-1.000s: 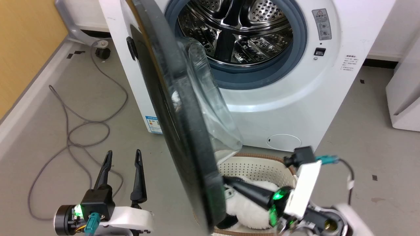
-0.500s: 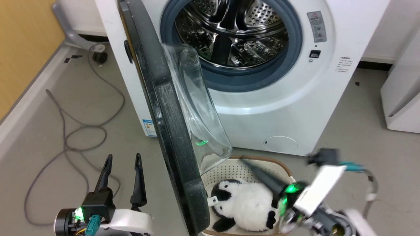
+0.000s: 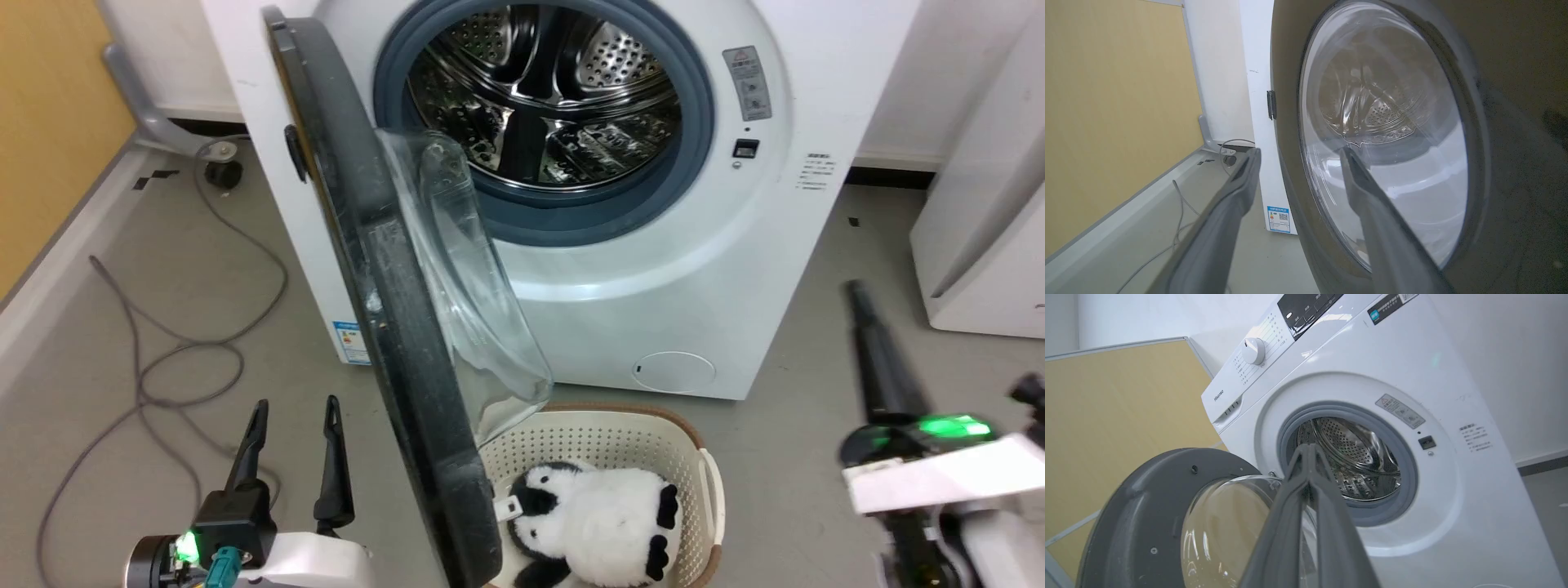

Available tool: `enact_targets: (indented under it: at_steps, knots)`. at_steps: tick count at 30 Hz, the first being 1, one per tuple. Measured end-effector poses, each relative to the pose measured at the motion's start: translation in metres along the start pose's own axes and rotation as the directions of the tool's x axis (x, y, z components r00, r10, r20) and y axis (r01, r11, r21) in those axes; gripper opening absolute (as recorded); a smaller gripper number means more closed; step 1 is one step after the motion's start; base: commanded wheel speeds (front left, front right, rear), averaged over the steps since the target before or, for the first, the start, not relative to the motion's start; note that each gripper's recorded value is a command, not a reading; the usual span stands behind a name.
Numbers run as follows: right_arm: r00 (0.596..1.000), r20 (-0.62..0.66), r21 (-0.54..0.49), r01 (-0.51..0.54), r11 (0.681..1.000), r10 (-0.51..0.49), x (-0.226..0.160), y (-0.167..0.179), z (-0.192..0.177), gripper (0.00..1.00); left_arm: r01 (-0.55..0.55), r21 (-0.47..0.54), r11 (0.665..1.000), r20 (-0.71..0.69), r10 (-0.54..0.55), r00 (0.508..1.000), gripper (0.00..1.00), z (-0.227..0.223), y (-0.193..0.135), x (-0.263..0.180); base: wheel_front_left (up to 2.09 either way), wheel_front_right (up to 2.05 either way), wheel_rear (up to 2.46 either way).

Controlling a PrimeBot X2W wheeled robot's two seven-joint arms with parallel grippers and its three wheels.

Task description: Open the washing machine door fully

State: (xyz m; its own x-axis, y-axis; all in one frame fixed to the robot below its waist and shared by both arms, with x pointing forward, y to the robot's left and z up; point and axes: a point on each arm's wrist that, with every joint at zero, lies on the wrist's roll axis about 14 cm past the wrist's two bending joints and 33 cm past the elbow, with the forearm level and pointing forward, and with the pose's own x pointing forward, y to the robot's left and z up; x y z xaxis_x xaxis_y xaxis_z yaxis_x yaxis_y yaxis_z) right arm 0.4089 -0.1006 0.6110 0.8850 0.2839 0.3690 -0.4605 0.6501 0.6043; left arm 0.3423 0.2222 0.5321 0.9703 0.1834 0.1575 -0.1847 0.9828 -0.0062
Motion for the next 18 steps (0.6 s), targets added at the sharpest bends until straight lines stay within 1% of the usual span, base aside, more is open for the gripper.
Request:
enact_targets:
  at_steps: [2,4,5,7,9,12,13,15,16,18]
  knots:
    - [0.999,0.038,-0.142,0.011,0.99,-0.006,-0.003,-0.008,0.015,0.0,0.002,-0.001,1.0,0.001,-0.002,1.0,1.0,0.0,-0.001,0.001,0.0,0.0,0.0]
    - [0.995,0.098,-0.244,0.039,0.969,-0.016,-0.007,-0.012,0.034,0.0,0.005,-0.001,1.0,0.0,-0.005,1.0,1.0,0.0,-0.002,0.001,0.0,0.0,0.0]
    - [0.993,0.12,-0.304,0.045,0.951,-0.008,-0.008,-0.011,0.042,0.0,0.007,-0.001,1.0,-0.001,-0.007,1.0,1.0,-0.001,-0.002,0.001,0.0,0.0,0.0]
    - [0.989,0.147,-0.42,0.06,0.905,0.003,-0.012,-0.008,0.052,0.0,0.009,-0.002,1.0,-0.004,-0.009,1.0,1.0,-0.002,-0.003,0.001,0.0,0.0,0.0]
    - [0.987,0.162,-0.469,0.092,0.879,-0.016,-0.019,-0.01,0.054,0.0,0.012,-0.002,1.0,-0.004,-0.012,1.0,1.0,-0.002,-0.004,0.002,0.0,0.0,0.0]
    - [0.992,0.123,-0.6,0.092,0.795,-0.022,-0.03,-0.011,0.047,0.0,0.016,-0.003,1.0,-0.002,-0.016,1.0,1.0,-0.001,-0.006,0.003,0.0,0.0,0.0]
    - [0.993,0.116,-0.62,0.096,0.779,-0.03,-0.034,-0.012,0.045,0.0,0.017,-0.003,1.0,-0.001,-0.017,1.0,1.0,-0.001,-0.006,0.003,0.0,0.0,0.0]
    - [0.993,0.101,-0.636,0.105,0.764,-0.053,-0.042,-0.014,0.038,0.0,0.019,-0.004,1.0,0.0,-0.019,1.0,1.0,-0.001,-0.007,0.003,0.0,0.0,0.0]
    - [0.994,0.093,-0.64,0.108,0.761,-0.063,-0.045,-0.015,0.034,0.0,0.02,-0.004,1.0,0.002,-0.02,1.0,1.0,0.0,-0.007,0.003,0.0,0.0,0.0]
    - [0.992,0.078,-0.63,0.123,0.767,-0.095,-0.053,-0.02,0.027,0.0,0.022,-0.005,1.0,0.004,-0.022,1.0,1.0,0.0,-0.008,0.003,0.0,0.0,0.0]
